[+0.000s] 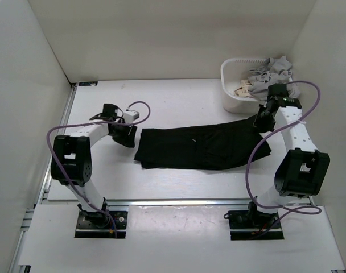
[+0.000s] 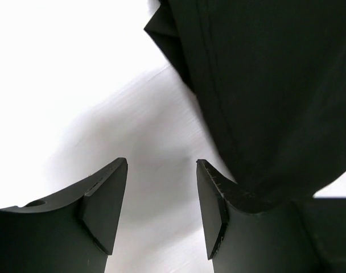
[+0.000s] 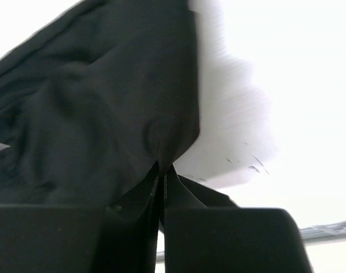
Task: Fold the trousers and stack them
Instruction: Fold the trousers
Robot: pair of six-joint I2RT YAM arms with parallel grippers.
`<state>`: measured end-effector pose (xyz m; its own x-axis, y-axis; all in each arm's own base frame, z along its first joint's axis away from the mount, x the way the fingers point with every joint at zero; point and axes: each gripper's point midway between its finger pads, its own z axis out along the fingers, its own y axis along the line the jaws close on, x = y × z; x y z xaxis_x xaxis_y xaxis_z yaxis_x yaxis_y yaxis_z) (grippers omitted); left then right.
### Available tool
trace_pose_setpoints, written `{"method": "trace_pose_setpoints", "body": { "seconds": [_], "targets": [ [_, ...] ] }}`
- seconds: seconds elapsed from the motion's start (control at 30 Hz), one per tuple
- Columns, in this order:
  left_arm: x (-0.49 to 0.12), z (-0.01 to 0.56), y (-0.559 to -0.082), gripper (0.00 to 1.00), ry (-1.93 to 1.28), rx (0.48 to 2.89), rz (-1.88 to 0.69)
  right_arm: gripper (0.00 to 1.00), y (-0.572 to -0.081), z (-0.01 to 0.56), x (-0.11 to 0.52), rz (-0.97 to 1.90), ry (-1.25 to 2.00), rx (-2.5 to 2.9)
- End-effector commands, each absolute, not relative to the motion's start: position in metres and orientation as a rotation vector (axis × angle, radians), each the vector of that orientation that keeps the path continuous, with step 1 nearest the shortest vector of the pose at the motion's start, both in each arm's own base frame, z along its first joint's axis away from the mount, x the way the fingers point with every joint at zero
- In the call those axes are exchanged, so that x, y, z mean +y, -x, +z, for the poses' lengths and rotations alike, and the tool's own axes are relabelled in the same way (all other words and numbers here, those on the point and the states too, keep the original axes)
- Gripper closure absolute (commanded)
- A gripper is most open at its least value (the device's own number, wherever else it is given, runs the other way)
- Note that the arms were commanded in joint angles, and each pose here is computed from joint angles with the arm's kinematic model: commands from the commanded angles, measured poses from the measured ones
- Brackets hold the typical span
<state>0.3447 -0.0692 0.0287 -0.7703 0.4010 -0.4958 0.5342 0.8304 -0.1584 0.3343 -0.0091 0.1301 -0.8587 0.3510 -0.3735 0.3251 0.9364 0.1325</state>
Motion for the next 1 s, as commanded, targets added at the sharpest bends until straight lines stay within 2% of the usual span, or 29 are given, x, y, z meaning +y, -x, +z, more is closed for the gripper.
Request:
{"method": "trace_pose_setpoints", "body": {
  "seconds": [0.0, 0.1, 0.13, 0.3, 0.43, 0.5, 0.6, 0.67, 0.73, 0.97],
  "targets": [
    [-0.102, 0.039, -0.354, 0.37, -0.75, 2.516, -0.467, 1.0, -0.321, 0.178, -0.011, 0.014, -0.378, 2.692],
    [-0.122, 0.026, -0.356, 0.37, -0.82, 2.531, -0.495, 1.0, -0.323, 0.201, 0.029, -0.063, -0.256, 2.68],
    [-0.129, 0.026, -0.361, 0.37, -0.827, 2.527, -0.501, 1.0, -0.321, 0.201, 0.06, -0.076, -0.15, 2.694],
    [-0.144, 0.0, -0.369, 0.39, -0.835, 2.576, -0.574, 1.0, -0.318, 0.211, 0.142, -0.062, -0.113, 2.664],
    [-0.158, -0.003, -0.368, 0.49, -0.801, 2.583, -0.69, 1.0, -0.316, 0.202, 0.23, 0.014, -0.012, 2.669],
    [-0.161, -0.012, -0.366, 0.59, -0.802, 2.593, -0.725, 1.0, -0.322, 0.215, 0.262, 0.09, -0.017, 2.63],
    [-0.171, -0.012, -0.36, 0.75, -0.807, 2.587, -0.796, 1.0, -0.323, 0.204, 0.301, 0.139, -0.027, 2.628],
    [-0.173, -0.011, -0.361, 0.8, -0.81, 2.573, -0.81, 1.0, -0.329, 0.203, 0.318, 0.19, -0.049, 2.616],
    [-0.173, -0.015, -0.353, 0.85, -0.808, 2.591, -0.832, 1.0, -0.337, 0.207, 0.33, 0.254, -0.07, 2.585],
    [-0.17, -0.018, -0.356, 0.85, -0.773, 2.593, -0.794, 1.0, -0.327, 0.208, 0.39, 0.389, 0.039, 2.568]
  ]
}}
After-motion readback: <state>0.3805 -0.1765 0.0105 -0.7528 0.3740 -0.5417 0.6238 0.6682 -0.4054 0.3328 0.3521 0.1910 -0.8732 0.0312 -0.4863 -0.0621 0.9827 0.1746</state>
